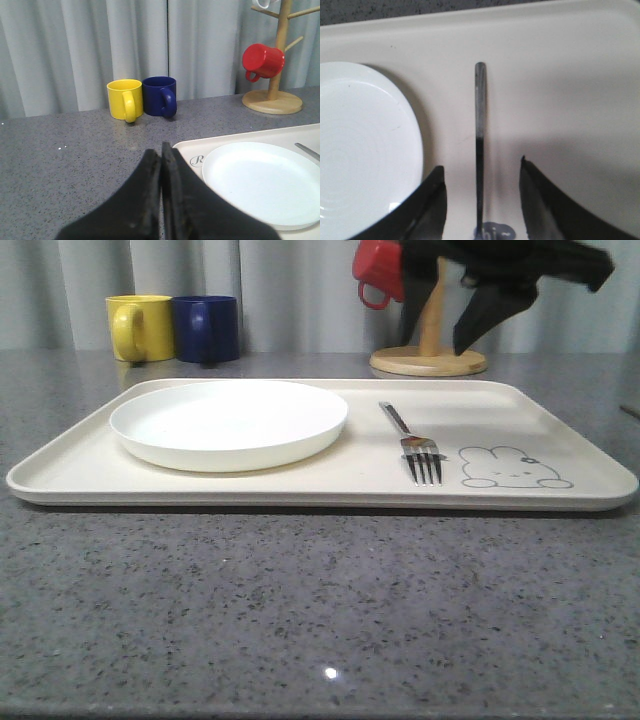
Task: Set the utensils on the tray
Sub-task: 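Carry the fork with the right gripper and set it on the tray, then move the right gripper back and grasp the silver chopsticks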
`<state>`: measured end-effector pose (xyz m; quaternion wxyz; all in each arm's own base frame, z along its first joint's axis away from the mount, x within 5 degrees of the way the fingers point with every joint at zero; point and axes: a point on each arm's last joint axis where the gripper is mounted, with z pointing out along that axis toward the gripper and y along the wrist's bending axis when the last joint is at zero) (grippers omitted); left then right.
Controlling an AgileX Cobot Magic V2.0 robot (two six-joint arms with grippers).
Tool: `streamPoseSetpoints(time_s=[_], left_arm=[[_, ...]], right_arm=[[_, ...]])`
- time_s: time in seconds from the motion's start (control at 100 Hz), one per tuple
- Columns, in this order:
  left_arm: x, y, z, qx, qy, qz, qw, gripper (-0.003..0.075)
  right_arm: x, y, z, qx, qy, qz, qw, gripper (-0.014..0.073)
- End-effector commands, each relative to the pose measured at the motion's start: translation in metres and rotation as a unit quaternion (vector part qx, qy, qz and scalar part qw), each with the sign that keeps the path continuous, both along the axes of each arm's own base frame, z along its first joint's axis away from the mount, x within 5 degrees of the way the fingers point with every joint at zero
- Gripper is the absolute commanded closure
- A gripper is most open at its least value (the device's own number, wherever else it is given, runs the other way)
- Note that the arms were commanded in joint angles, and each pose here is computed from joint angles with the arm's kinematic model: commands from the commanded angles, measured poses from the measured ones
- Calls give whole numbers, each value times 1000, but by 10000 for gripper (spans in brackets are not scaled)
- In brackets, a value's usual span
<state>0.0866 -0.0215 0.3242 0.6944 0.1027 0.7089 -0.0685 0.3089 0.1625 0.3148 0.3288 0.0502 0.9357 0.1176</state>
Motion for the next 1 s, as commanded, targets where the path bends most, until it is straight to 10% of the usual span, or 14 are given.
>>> streamPoseSetpoints(time_s=[0.0,0.28,0.58,0.99], left_arm=[[0,2,16,-21,-47,8,999,738],[0,2,16,-21,-47,8,999,738],[0,2,16,-21,-47,8,999,738],[0,2,16,-21,-47,8,999,738]], right_arm=[[-10,-27,41,-19,-55,2,998,237],[-12,-105,53,-101,-23,-37,994,237],[-10,-172,31,-84,23,-60,994,237],[-7,-187,-2,-90,36,-48,994,237]])
